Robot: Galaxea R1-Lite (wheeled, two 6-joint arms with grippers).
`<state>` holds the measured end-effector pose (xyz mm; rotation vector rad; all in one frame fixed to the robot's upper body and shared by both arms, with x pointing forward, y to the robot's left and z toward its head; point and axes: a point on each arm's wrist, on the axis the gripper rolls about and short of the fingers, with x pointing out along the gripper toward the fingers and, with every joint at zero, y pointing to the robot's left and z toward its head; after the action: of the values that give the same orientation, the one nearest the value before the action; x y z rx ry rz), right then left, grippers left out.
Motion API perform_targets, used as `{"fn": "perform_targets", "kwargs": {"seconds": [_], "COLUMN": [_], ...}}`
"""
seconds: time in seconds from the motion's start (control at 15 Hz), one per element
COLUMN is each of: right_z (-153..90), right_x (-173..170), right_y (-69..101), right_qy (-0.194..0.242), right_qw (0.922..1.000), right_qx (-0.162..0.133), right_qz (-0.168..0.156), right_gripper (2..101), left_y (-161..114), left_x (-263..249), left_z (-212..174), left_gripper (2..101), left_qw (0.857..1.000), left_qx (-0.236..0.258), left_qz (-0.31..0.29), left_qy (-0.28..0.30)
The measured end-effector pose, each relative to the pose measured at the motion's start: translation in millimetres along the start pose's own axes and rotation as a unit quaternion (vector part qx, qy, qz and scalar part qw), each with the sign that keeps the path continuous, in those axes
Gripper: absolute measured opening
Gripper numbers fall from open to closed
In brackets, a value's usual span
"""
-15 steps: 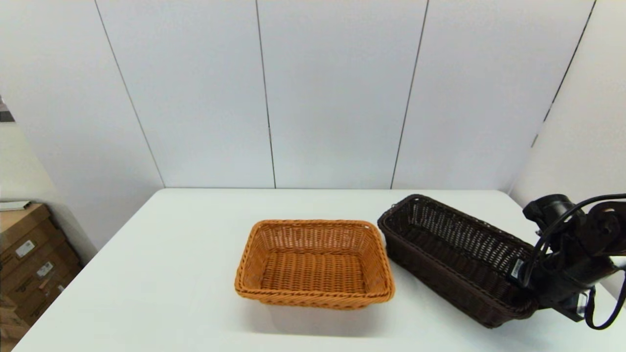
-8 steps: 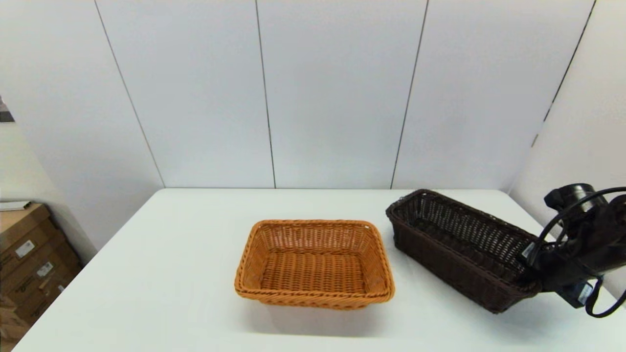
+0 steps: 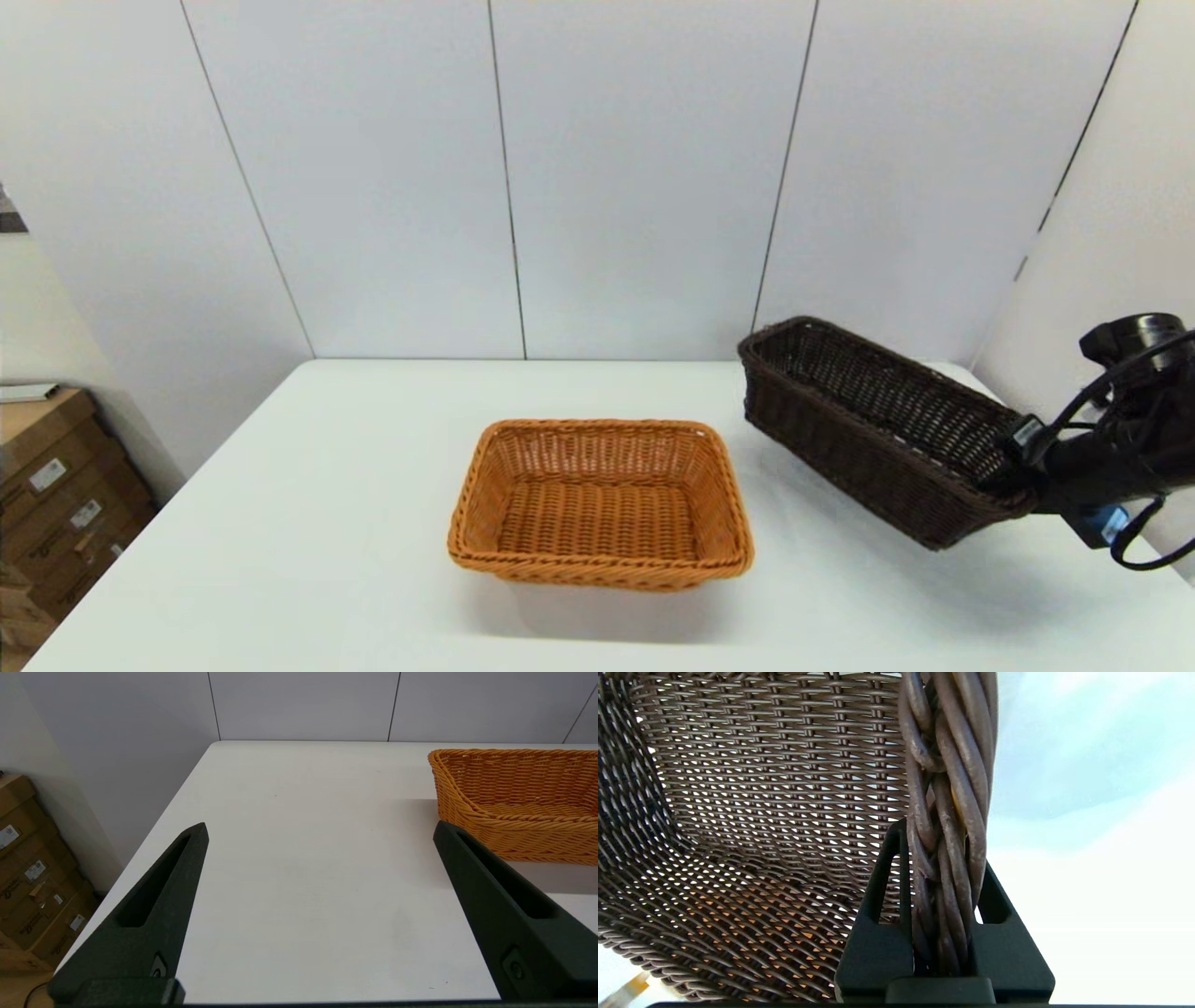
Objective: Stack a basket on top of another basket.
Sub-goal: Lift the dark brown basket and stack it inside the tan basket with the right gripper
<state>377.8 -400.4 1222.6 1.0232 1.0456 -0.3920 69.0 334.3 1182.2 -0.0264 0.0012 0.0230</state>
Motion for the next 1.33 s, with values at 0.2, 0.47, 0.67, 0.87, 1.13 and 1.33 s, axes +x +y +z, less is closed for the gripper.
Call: {"fn": "perform_targets", "kwargs": {"seconds": [0.2, 0.47, 0.67, 0.87, 1.13, 1.33], "right_z": [0, -2, -9, -21, -45, -60], "right_x": [-6, -19, -31, -36, -47, -59], "right_y": [4.8, 15.6, 27.5, 37.5, 63.1, 89.9], "right_qy": [0.014, 0.021, 0.029, 0.047, 0.078, 0.097], "right_qw": [0.9994, 0.9959, 0.9927, 0.9841, 0.9609, 0.9447], "right_qx": [-0.006, -0.046, -0.086, -0.153, -0.252, -0.299], "right_qz": [0.032, 0.076, 0.080, 0.076, 0.083, 0.094], "right_gripper": [16.3, 16.3, 16.3, 16.3, 16.3, 16.3], "left_y": [0, 0, 0, 0, 0, 0], "left_x": [0, 0, 0, 0, 0, 0], "left_z": [0, 0, 0, 0, 0, 0], "left_gripper": [97.8, 97.8, 97.8, 97.8, 97.8, 97.8], "left_qw": [1.000, 1.000, 1.000, 1.000, 1.000, 1.000], "left_qx": [0.000, 0.000, 0.000, 0.000, 0.000, 0.000], "left_qz": [0.000, 0.000, 0.000, 0.000, 0.000, 0.000], "left_qy": [0.000, 0.000, 0.000, 0.000, 0.000, 0.000]}}
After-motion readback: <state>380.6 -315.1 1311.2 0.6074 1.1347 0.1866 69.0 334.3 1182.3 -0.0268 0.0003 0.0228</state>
